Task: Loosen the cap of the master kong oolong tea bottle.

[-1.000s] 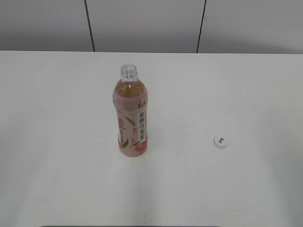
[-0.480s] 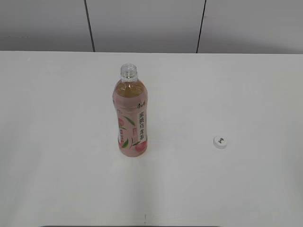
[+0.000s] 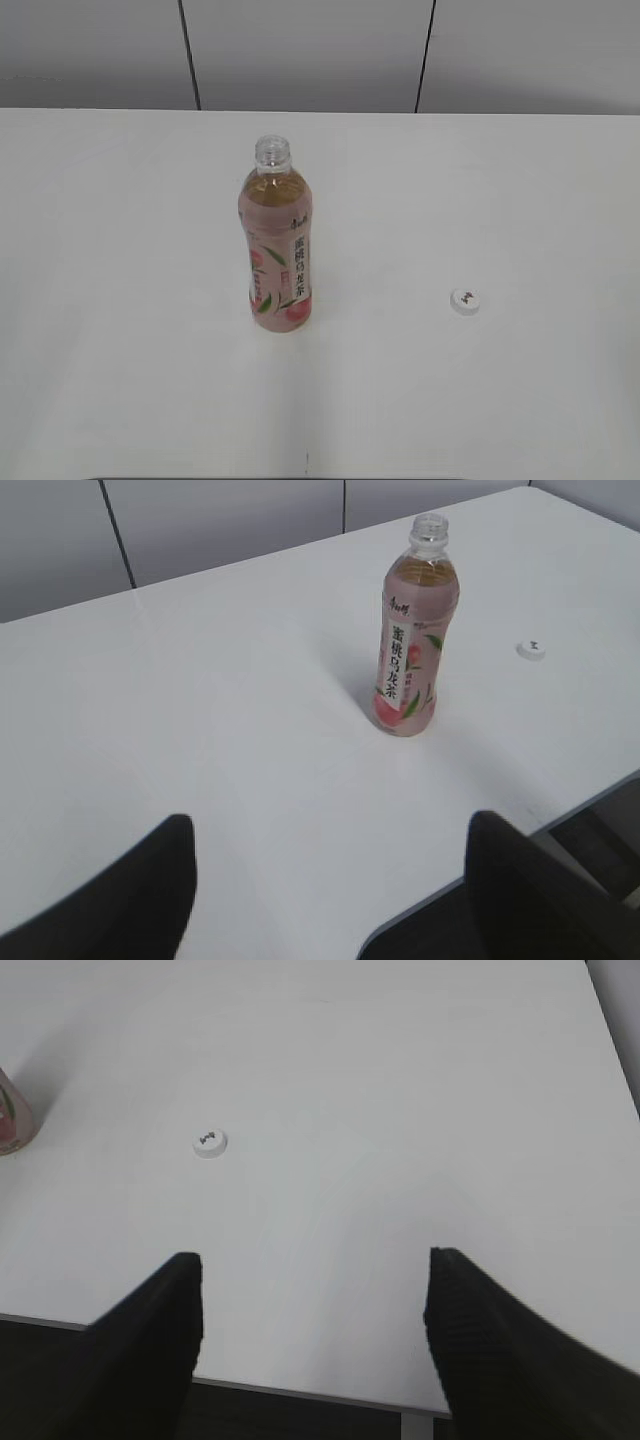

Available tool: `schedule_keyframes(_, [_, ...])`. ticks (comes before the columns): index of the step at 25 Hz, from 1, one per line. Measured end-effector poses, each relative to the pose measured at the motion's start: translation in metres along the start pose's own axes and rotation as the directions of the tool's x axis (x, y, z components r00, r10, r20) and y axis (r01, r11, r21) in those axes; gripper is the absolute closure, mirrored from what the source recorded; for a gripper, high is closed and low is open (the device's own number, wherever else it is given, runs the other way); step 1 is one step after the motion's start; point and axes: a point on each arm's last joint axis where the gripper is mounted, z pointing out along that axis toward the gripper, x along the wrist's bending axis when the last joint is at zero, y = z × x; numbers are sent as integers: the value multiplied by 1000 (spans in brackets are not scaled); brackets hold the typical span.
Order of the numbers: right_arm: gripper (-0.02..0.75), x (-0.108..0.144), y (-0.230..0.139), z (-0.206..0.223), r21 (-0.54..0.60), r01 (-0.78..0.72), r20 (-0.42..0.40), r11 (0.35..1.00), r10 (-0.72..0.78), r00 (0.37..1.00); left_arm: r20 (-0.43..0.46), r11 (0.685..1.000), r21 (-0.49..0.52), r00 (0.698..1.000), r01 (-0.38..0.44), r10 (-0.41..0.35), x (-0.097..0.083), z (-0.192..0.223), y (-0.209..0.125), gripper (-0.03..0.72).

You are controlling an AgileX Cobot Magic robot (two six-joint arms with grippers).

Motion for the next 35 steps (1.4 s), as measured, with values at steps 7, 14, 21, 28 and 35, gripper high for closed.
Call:
schedule_keyframes(7, [215, 0, 0, 0, -2, 0, 0, 1000, 0, 1000, -2, 1000, -1, 1000, -1, 1, 0, 0, 0, 191])
schedule_keyframes(14, [216, 0, 0, 0, -4, -1, 0, 1000, 1, 1000, 2, 1000, -1, 1000, 1, -1, 0, 0, 0, 197])
schedule_keyframes(21, [216, 1, 0, -1, -4, -30, 53, 1000, 30, 998, -155, 998, -14, 986, 61, -63, -2, 0, 0, 197])
schedule_keyframes(28, [216, 2, 0, -2, -6, -121, 220, 993, 119, 968, -385, 987, -52, 910, 149, -158, -5, 0, 0, 200])
schedule_keyframes(35, [217, 3, 0, -2, -6, -125, 226, 992, 123, 966, -392, 987, -54, 905, 154, -163, -5, 0, 0, 208])
